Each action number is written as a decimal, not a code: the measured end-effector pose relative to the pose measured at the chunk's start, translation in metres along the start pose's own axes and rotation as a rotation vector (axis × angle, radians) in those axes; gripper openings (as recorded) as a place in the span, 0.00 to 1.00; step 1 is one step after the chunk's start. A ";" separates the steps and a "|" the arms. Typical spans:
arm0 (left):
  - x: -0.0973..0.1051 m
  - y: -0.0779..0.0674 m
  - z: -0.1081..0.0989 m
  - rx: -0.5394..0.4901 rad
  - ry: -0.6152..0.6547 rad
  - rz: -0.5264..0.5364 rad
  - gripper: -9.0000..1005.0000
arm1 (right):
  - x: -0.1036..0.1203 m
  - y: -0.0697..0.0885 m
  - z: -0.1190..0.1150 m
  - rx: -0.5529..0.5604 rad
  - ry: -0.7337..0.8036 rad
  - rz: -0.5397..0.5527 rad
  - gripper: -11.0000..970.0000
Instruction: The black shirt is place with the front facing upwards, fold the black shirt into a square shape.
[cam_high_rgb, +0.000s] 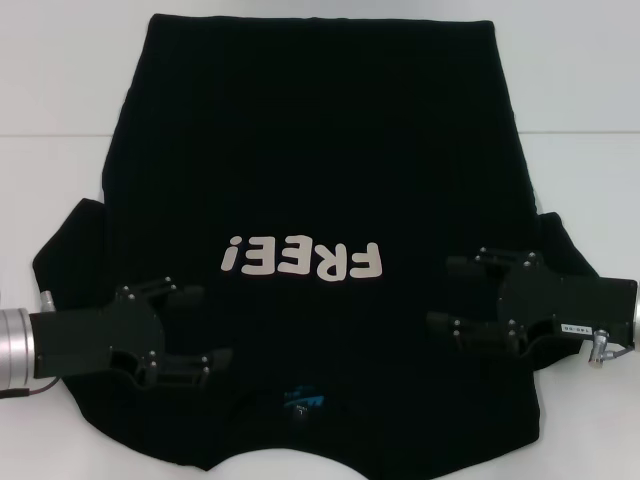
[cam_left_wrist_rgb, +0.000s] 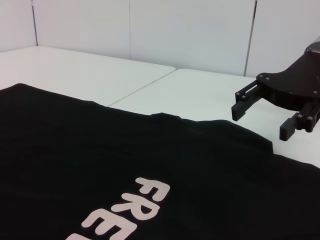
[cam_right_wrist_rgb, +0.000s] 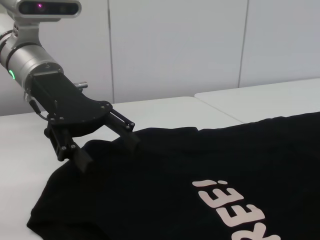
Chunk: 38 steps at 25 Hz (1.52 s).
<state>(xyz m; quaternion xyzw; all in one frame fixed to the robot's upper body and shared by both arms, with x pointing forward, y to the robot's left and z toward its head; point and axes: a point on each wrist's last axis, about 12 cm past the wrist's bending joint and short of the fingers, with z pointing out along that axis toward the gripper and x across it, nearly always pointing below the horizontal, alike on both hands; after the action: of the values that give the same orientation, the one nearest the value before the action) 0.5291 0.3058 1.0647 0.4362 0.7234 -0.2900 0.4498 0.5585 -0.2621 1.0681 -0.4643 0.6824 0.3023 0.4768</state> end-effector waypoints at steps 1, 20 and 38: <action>0.000 0.000 0.000 0.001 0.000 0.000 0.93 | 0.000 0.000 0.000 0.001 0.001 0.000 0.83; -0.018 0.023 -0.014 -0.030 -0.027 -0.423 0.93 | 0.002 -0.003 0.000 0.023 0.014 0.051 0.83; -0.024 0.091 -0.082 -0.412 0.158 -1.162 0.92 | 0.003 0.001 0.009 0.001 0.047 0.065 0.83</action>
<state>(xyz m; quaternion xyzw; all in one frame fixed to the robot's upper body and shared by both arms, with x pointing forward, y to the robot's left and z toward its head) 0.5828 0.4049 1.1192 -0.1046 0.9149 -0.3087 0.2383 0.5601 -0.2550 1.0617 -0.4486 0.7085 0.3063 0.4506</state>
